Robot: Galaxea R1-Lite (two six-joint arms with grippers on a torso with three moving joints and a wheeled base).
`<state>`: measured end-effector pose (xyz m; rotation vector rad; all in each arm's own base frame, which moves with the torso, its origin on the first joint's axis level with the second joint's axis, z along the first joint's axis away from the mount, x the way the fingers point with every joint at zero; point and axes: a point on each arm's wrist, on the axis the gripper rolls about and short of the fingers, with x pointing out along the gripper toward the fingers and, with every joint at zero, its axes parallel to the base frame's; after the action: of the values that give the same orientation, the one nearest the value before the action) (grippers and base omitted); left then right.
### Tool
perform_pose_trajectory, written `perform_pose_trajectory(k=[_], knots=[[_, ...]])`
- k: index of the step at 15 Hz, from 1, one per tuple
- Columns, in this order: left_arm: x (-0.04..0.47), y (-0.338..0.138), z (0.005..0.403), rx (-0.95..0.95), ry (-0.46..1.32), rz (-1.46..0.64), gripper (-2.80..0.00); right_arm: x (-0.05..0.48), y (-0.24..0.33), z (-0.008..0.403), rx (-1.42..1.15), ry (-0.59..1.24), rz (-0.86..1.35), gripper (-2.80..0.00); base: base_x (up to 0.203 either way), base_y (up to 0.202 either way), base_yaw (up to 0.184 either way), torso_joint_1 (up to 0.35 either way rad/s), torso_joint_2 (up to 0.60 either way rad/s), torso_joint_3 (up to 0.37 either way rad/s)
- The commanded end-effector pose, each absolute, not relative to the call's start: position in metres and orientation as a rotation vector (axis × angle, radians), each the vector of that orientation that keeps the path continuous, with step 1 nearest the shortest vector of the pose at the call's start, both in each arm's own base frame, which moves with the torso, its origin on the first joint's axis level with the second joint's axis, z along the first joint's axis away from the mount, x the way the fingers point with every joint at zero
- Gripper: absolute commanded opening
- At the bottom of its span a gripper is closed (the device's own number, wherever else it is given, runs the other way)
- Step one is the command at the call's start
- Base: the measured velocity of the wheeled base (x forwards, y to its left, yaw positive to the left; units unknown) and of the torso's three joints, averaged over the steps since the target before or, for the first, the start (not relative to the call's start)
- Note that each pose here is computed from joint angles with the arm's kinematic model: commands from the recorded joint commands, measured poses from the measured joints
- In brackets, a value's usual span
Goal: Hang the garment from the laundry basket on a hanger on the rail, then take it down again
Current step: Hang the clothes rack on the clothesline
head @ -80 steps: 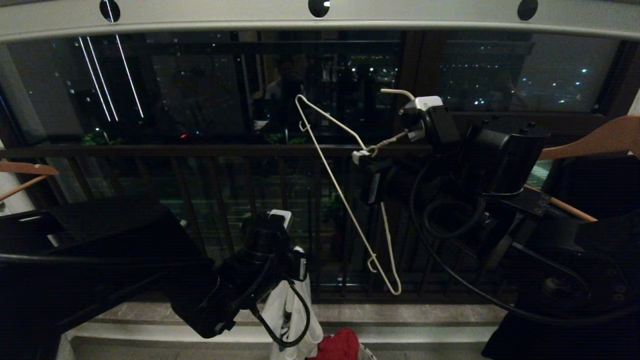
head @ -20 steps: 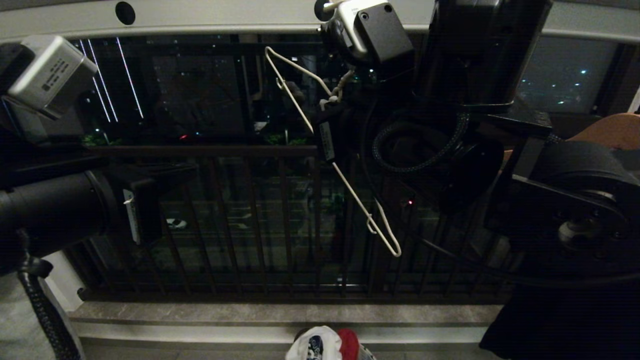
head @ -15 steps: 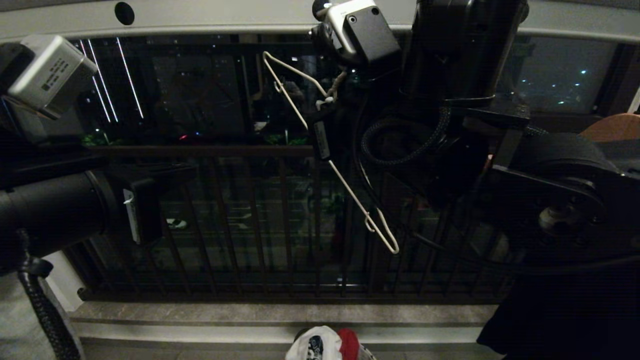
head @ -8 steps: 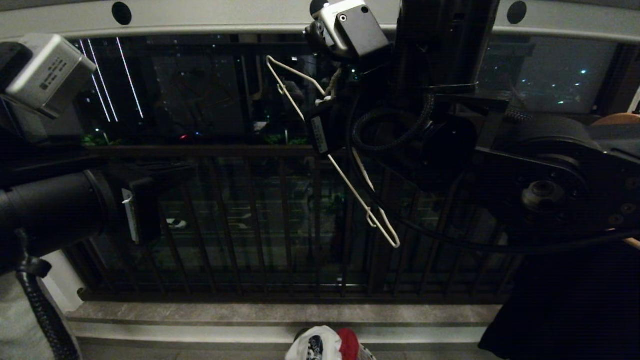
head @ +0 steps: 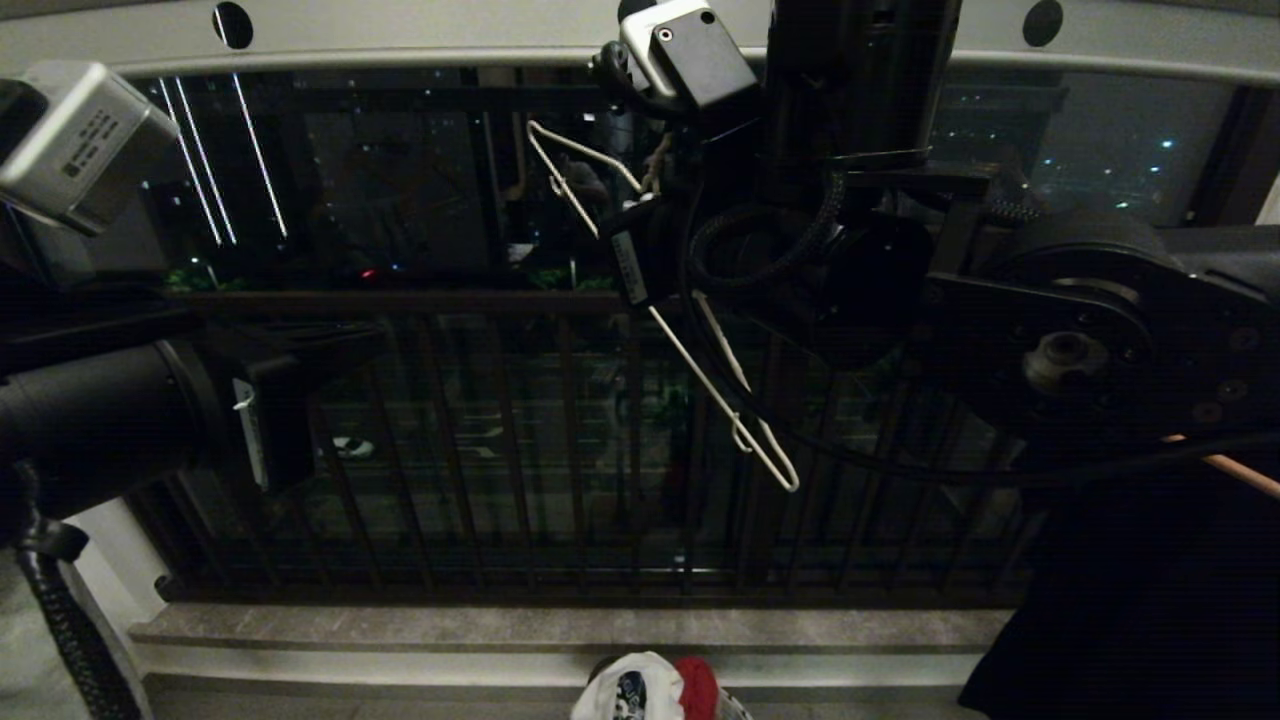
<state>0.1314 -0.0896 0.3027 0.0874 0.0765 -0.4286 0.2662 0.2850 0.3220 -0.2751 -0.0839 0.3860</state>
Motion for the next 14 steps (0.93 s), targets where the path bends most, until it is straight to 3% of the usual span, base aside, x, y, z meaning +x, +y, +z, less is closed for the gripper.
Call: perform_pose_trajectory(k=[1, 6, 14], knots=[[0.131, -0.09, 0.303, 0.089, 0.075, -0.428, -2.8, 0.266, 0.286, 0.322, -0.277, -0.085, 0.386, 0.0, 0.0, 0.0, 0.0, 0.0, 0.0, 0.0], [0.131, -0.09, 0.303, 0.09, 0.077, -0.428, -2.8, 0.256, 0.281, 0.332, -0.258, -0.106, 0.39, 0.0, 0.0, 0.0, 0.0, 0.0, 0.0, 0.0], [0.139, -0.095, 0.296, 0.103, 0.109, -0.427, -2.8, 0.185, 0.236, 0.353, -0.232, -0.137, 0.463, 0.0, 0.0, 0.0, 0.0, 0.0, 0.0, 0.0]])
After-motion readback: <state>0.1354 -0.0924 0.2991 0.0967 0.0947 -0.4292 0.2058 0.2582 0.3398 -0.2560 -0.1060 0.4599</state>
